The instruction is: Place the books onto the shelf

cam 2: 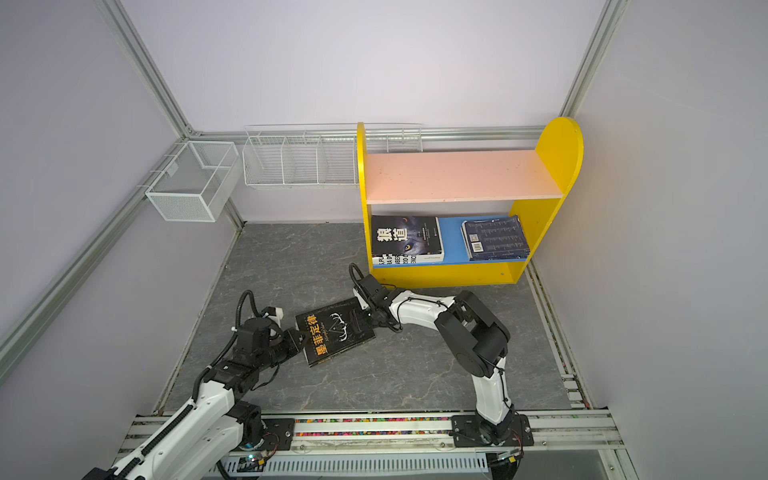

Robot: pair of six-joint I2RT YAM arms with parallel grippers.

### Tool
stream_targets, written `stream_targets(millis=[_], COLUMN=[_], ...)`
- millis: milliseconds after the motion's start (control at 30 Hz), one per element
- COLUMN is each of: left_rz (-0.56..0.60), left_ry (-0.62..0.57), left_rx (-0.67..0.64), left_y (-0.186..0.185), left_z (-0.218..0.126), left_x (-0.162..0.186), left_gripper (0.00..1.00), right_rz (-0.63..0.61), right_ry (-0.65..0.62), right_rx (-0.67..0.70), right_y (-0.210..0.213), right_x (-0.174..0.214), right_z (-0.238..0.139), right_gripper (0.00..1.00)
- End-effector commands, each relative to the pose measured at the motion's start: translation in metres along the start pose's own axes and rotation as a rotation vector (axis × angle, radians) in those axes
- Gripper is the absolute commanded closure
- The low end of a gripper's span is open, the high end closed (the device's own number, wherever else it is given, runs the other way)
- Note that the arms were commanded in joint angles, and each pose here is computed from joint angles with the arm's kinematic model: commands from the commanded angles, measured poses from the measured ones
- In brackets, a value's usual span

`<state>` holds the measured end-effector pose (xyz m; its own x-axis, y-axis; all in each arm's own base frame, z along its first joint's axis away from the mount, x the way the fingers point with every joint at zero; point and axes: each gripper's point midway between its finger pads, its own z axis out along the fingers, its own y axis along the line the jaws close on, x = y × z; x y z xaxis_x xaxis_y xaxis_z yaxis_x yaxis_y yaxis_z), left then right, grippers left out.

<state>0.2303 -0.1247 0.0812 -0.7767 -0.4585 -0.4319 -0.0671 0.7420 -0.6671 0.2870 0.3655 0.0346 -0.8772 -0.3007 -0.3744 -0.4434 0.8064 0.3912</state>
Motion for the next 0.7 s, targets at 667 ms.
stream_targets(millis=[667], left_rz=[-0.137], left_ry=[-0.071], left_rx=[0.203], left_y=[-0.084], left_z=[-0.033], left_x=[-0.052], left_gripper=[1.00], right_rz=[0.645], right_ry=[-0.255], right_rx=[-0.342], right_y=[0.009], right_x=[0.027], right_z=[-0.094], right_gripper=[0.02])
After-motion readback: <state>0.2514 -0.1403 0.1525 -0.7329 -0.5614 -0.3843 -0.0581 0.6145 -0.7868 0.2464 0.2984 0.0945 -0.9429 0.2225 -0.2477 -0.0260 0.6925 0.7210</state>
